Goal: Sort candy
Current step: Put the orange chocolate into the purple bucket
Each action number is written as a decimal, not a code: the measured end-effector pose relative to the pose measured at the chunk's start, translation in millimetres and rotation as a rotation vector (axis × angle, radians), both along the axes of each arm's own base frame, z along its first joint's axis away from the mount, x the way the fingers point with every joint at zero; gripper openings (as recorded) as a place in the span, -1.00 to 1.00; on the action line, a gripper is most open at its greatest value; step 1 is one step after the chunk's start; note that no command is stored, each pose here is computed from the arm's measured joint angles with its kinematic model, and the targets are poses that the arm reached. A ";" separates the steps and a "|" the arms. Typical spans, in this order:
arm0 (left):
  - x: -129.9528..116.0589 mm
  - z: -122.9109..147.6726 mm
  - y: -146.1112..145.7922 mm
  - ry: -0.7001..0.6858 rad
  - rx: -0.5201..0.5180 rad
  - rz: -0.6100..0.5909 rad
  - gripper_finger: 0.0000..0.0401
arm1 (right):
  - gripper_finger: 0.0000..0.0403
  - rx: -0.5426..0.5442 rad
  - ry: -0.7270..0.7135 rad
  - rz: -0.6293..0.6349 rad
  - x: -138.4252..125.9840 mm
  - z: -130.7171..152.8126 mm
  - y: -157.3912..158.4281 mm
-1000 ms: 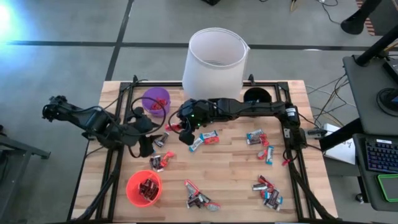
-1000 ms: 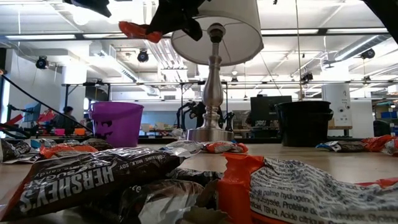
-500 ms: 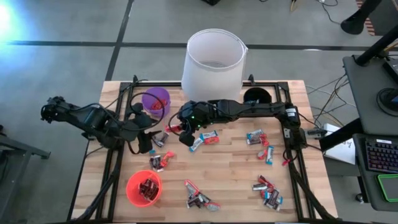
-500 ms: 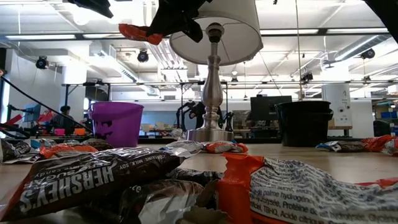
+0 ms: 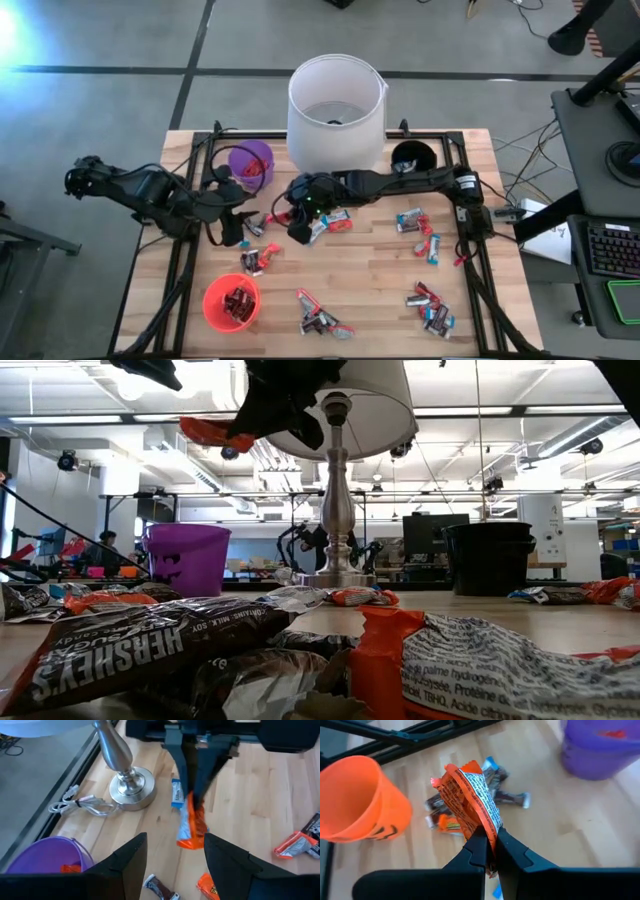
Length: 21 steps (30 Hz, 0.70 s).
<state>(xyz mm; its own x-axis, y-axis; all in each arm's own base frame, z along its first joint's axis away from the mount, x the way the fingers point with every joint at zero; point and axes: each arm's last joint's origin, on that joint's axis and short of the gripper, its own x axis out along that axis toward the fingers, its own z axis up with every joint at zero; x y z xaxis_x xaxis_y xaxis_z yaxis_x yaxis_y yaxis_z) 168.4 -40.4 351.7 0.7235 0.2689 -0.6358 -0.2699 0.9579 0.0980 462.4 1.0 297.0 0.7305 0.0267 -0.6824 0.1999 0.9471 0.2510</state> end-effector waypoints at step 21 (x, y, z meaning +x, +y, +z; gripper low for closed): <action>-1.0 -1.0 -2.9 0.043 -0.023 -0.123 -0.11 | -0.94 0.099 -0.045 -0.016 3.1 0.4 28.4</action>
<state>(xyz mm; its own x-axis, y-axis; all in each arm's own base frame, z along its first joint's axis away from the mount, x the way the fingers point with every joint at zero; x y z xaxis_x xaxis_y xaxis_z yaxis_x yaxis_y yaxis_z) 167.4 -43.3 350.7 0.7220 0.1645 -0.6721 -0.1458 0.9857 0.0846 465.5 29.4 297.4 0.7612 0.0803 -0.6435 0.2016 0.9138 0.3525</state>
